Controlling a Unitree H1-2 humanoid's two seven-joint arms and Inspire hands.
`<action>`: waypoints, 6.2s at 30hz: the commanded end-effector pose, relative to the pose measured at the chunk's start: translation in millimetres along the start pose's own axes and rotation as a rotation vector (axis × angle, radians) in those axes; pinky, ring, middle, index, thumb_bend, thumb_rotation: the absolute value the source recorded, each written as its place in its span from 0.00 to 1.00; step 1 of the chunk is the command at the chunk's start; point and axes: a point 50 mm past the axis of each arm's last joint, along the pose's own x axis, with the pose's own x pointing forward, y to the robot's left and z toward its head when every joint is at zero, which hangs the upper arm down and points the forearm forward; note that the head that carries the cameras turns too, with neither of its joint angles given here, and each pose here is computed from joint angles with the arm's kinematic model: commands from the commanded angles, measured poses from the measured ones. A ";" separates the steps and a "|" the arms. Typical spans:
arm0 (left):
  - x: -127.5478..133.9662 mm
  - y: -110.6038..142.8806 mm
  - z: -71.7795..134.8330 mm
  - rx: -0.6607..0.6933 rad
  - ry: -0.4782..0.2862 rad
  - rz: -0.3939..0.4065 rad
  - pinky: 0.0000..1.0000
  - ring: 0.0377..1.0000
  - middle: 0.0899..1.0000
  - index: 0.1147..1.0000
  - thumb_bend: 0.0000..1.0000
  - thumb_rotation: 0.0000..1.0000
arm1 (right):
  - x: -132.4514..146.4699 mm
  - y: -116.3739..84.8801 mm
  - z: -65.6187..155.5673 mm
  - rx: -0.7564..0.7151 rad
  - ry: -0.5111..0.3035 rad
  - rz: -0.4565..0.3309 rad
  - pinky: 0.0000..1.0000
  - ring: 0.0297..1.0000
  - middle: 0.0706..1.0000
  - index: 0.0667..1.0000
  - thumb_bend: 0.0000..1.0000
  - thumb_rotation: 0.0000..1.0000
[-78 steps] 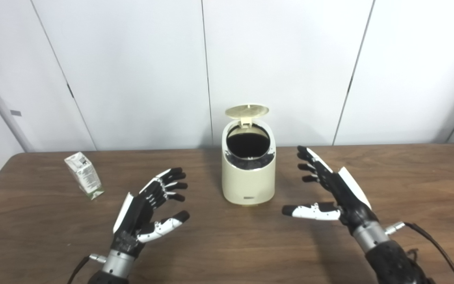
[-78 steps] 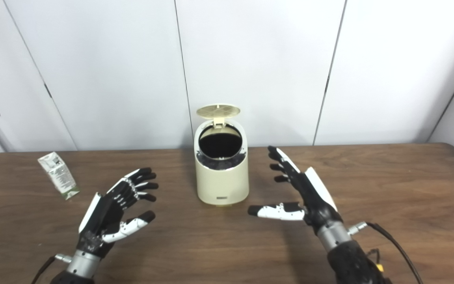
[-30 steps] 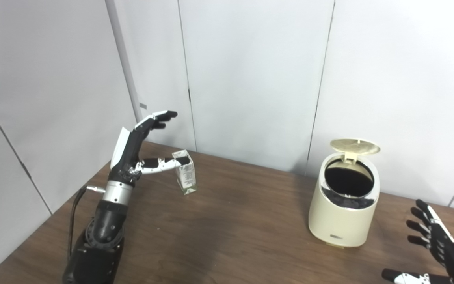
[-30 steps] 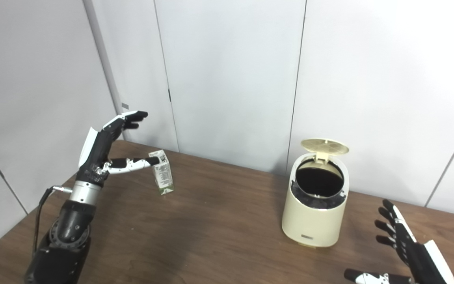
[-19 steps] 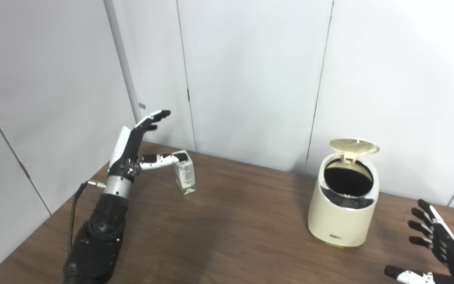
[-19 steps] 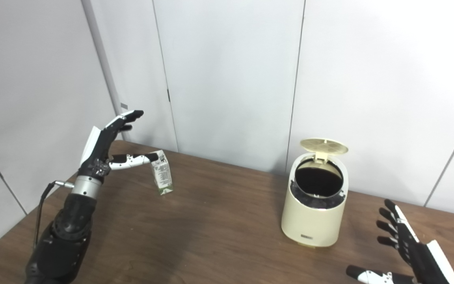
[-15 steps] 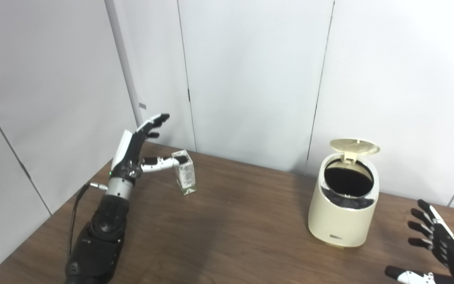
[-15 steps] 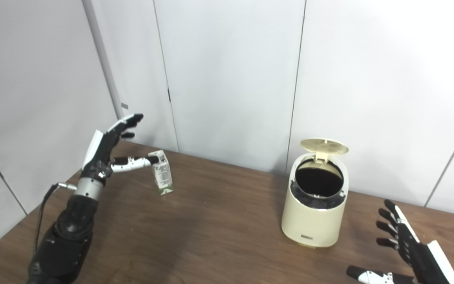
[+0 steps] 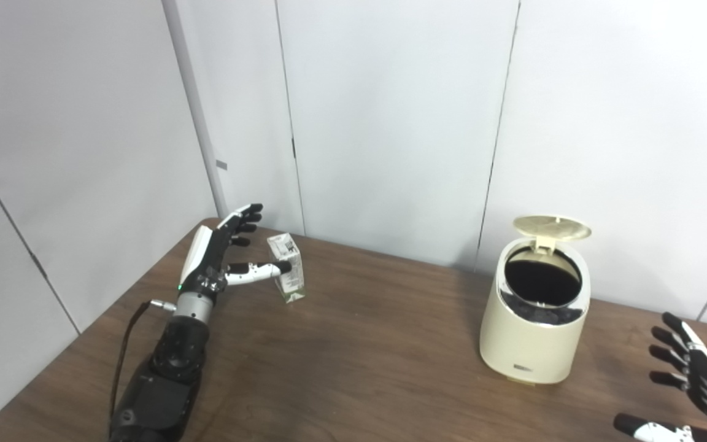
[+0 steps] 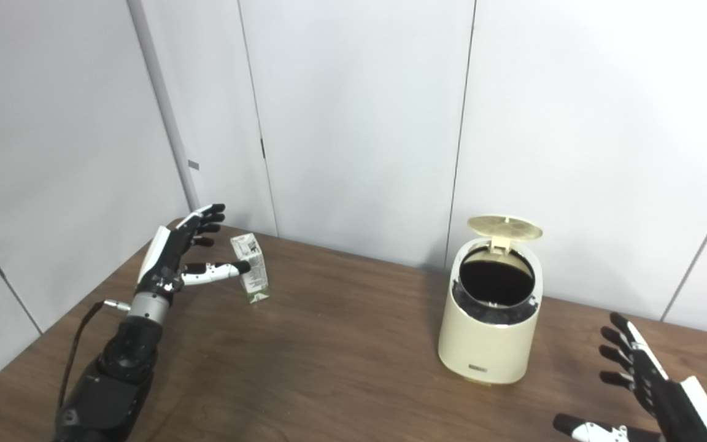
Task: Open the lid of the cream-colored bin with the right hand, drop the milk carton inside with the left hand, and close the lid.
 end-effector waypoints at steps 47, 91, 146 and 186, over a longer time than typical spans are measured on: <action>18.1 -47.3 -6.0 -0.078 -0.022 0.100 0.69 0.72 0.72 0.75 0.97 0.19 | -13.9 -16.5 14.9 -0.038 -0.039 0.011 0.74 0.90 0.95 0.97 0.77 0.23; 23.0 -80.6 48.1 -0.203 -0.201 0.199 0.40 0.42 0.43 0.44 0.50 0.00 | -15.0 -7.1 22.5 -0.024 -0.023 0.012 0.86 0.90 0.95 0.99 0.72 0.08; -6.1 -219.0 296.9 -0.695 -0.731 -0.305 0.40 0.42 0.44 0.45 0.50 0.00 | 4.8 15.5 10.8 -0.127 -0.030 -0.012 0.71 0.85 0.94 0.97 0.76 0.25; 20.5 -251.5 269.5 -0.383 -0.705 -0.164 0.47 0.43 0.44 0.42 0.50 0.00 | -3.8 19.9 6.7 -0.116 -0.037 -0.016 0.72 0.86 0.93 0.96 0.78 0.32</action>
